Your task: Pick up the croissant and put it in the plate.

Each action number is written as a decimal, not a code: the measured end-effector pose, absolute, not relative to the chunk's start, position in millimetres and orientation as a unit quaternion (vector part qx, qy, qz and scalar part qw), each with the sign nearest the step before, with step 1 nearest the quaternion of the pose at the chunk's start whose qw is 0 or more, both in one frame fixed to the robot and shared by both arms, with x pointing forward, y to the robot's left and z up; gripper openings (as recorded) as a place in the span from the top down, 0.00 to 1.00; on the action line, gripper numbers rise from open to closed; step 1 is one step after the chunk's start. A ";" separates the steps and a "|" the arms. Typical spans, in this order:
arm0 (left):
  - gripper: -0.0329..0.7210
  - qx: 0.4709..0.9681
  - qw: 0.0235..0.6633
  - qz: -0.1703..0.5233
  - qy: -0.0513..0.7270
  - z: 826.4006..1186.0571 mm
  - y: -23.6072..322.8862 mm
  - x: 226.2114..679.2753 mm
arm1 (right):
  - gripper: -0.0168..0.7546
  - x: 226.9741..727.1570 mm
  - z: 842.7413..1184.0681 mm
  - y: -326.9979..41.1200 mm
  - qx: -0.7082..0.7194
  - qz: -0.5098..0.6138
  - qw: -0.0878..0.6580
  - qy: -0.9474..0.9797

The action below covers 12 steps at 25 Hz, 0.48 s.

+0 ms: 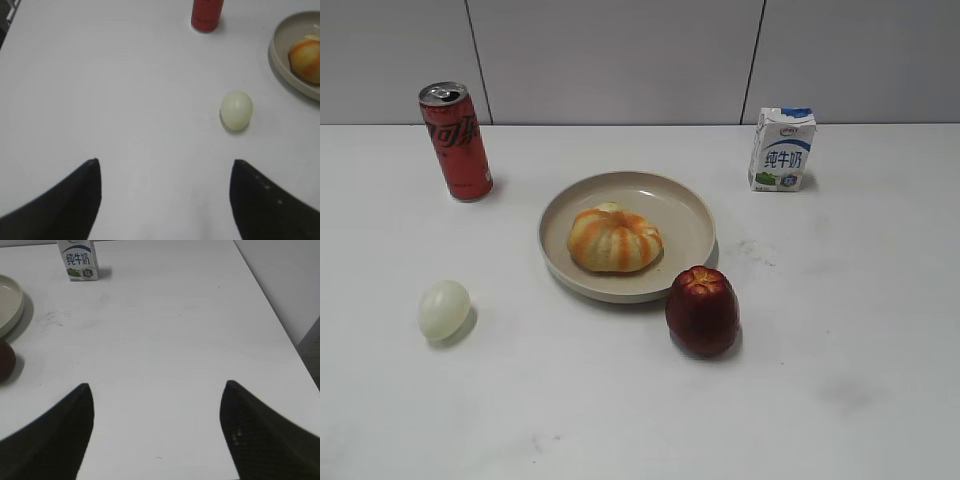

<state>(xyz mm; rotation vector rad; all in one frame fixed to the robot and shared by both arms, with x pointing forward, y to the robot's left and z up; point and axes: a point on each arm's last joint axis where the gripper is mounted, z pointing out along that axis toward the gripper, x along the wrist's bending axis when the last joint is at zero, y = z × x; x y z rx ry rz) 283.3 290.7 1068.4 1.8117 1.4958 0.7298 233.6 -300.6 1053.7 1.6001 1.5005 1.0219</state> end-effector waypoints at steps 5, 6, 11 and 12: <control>0.18 0.683 0.351 0.312 0.560 1058.0 294.2 261.7 | 0.21 233.6 1053.7 -300.6 0.619 0.395 0.353 0.580; 0.18 0.684 0.349 0.311 0.560 1056.3 294.4 260.6 | 0.21 233.6 1053.7 -300.6 0.619 0.395 0.353 0.580; 0.18 0.684 0.348 0.311 0.561 1055.3 294.6 259.8 | 0.21 233.6 1053.7 -300.6 0.619 0.395 0.353 0.580; 0.18 0.684 0.348 0.311 0.561 1055.3 294.6 259.8 | 0.21 233.6 1053.7 -300.6 0.619 0.395 0.353 0.580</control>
